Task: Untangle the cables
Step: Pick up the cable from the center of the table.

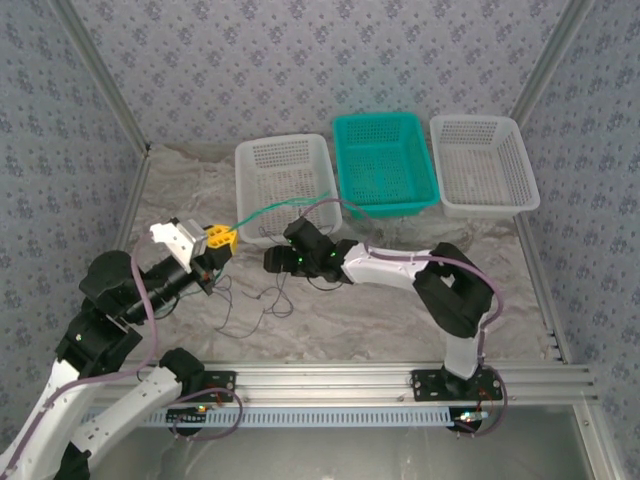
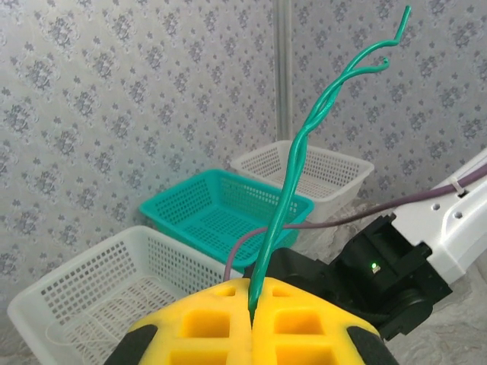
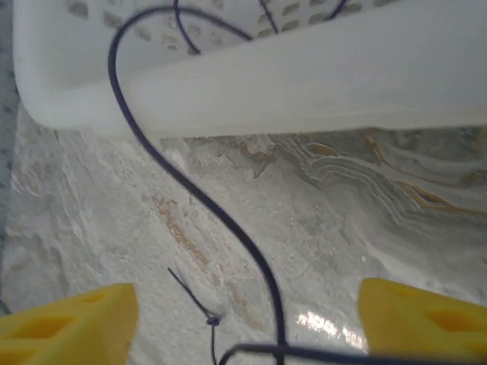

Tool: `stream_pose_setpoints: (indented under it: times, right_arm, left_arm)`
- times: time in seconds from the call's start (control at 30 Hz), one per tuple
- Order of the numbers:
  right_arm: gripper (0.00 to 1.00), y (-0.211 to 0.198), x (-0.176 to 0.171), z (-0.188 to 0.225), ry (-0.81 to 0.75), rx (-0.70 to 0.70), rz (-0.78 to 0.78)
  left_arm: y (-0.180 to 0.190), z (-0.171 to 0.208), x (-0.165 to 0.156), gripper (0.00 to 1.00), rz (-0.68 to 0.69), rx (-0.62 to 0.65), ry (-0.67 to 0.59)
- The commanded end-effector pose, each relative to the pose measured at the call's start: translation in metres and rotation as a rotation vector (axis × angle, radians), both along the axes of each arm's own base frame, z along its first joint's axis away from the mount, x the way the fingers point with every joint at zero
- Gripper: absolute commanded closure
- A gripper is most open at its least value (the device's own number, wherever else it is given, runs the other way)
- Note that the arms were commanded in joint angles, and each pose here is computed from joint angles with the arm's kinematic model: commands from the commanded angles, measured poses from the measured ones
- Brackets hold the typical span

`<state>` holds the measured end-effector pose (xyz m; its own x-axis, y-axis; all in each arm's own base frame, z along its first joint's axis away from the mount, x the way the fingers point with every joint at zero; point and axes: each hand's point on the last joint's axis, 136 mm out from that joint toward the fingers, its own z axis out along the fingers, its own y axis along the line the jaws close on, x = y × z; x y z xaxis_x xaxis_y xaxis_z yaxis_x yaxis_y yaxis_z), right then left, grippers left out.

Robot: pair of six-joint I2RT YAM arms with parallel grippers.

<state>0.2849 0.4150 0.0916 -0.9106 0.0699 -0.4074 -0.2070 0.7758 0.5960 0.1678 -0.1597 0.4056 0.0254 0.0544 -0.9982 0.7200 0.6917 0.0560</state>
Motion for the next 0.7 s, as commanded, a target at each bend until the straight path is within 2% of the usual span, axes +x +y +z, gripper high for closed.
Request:
stream_pose_setpoints:
  times: [0.0,0.1,0.17,0.27,0.37,0.47,0.67]
  right_arm:
    - [0.52,0.018,0.003,0.027,-0.036,0.105,0.014]
    - [0.83,0.005,0.0,0.03,-0.073,0.073,0.005]
    - [1.0,-0.003,-0.004,0.035,-0.093,0.051,0.012]
    - [1.0,-0.01,-0.011,0.058,-0.157,0.089,0.051]
    - [1.0,-0.017,-0.021,0.096,-0.248,0.169,0.096]
    - [1.0,-0.034,-0.029,0.136,-0.361,0.191,0.124]
    - [1.0,-0.09,-0.014,0.209,-0.547,0.183,0.045]
  left_arm:
    - [0.002,0.0,0.003,1.0,0.023,-0.006,0.008]
    - [0.002,-0.001,0.005,1.0,0.029,-0.013,0.007]
    - [0.001,0.002,0.006,1.0,0.026,-0.026,-0.001]
    - [-0.001,0.005,0.006,1.0,0.021,-0.036,-0.008]
    - [-0.003,0.005,0.009,1.0,0.018,-0.036,-0.003]
    - [-0.007,0.005,0.01,1.0,0.005,-0.034,0.004]
    - [-0.017,0.008,0.015,1.0,-0.027,-0.037,-0.003]
